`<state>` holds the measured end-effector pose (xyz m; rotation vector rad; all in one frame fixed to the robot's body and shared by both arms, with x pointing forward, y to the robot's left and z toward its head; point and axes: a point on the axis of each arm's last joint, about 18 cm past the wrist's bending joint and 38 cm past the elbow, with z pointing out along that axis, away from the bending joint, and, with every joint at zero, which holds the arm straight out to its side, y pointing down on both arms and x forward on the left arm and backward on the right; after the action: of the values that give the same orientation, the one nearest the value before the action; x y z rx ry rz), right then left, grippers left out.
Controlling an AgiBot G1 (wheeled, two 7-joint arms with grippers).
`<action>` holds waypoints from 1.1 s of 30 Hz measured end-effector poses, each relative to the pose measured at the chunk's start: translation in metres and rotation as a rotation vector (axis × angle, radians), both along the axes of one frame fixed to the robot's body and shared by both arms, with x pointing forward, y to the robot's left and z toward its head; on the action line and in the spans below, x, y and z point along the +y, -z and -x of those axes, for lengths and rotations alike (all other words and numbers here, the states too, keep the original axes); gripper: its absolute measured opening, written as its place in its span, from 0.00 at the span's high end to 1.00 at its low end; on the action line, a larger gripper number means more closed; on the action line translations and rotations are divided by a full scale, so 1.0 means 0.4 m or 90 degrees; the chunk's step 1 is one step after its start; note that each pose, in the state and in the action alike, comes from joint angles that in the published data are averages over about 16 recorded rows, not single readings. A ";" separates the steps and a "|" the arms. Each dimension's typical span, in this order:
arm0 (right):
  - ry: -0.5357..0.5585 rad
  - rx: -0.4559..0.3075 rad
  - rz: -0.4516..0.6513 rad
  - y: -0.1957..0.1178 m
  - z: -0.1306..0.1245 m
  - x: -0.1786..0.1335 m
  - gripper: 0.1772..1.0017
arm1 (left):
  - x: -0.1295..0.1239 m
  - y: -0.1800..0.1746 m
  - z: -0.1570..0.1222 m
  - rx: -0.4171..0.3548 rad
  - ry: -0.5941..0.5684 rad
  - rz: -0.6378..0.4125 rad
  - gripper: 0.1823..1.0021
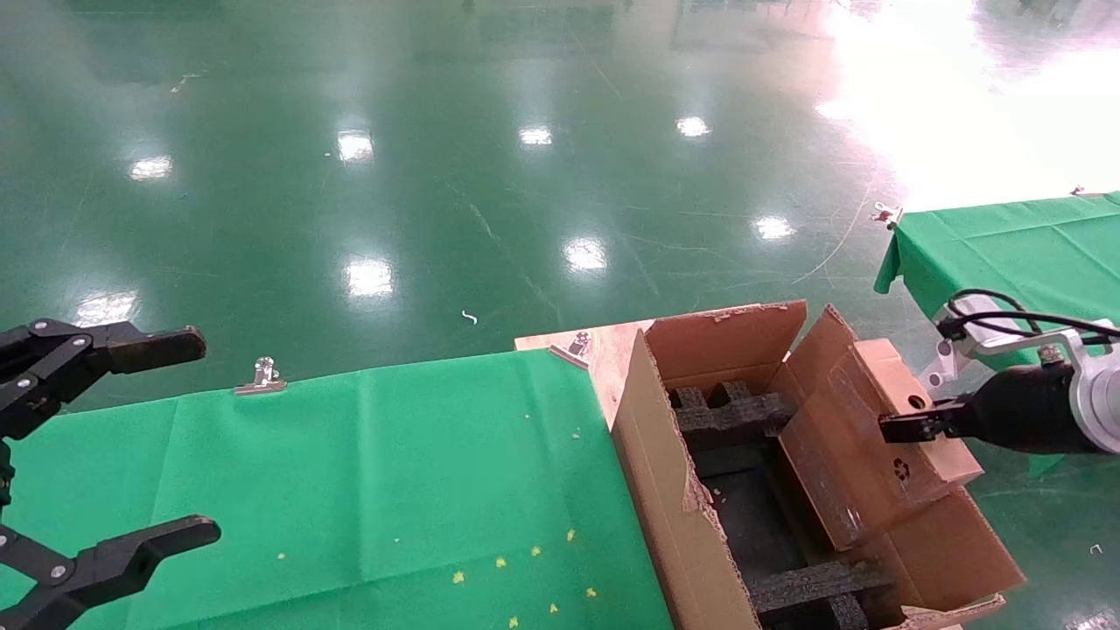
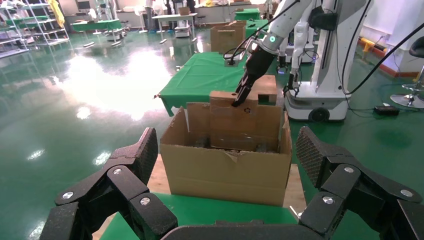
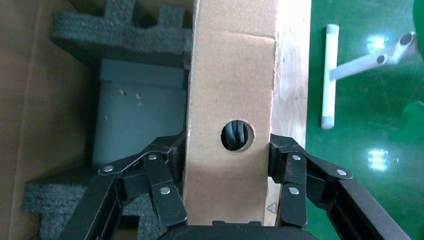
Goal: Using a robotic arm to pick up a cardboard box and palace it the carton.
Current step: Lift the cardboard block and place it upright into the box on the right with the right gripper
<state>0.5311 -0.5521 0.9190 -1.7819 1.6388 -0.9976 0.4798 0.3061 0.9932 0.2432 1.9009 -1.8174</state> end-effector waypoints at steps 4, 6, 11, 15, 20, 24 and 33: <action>0.008 0.010 0.002 0.018 -0.002 0.007 0.69 | 0.000 0.000 0.000 0.000 0.000 0.000 0.00; 0.012 0.015 0.002 0.026 -0.005 0.011 0.69 | 0.000 0.000 0.000 0.000 0.000 0.000 0.00; 0.017 0.022 0.004 0.045 -0.017 0.022 0.70 | 0.000 0.000 0.000 0.000 0.000 0.000 0.00; 0.018 0.027 0.007 0.060 -0.032 0.031 0.71 | 0.000 0.000 0.000 0.000 0.000 0.000 0.00; 0.018 0.034 0.012 0.080 -0.055 0.042 0.72 | 0.000 0.000 0.000 0.000 0.000 0.000 0.00; 0.018 0.039 0.016 0.097 -0.074 0.048 0.73 | 0.000 0.000 0.000 0.000 0.000 0.000 0.00; 0.023 0.048 0.024 0.130 -0.117 0.057 0.74 | 0.000 0.000 0.000 0.000 0.000 0.000 0.00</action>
<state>0.5779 -0.5294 0.8669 -1.8416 1.7146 -0.9954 0.4798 0.3061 0.9932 0.2432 1.9009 -1.8174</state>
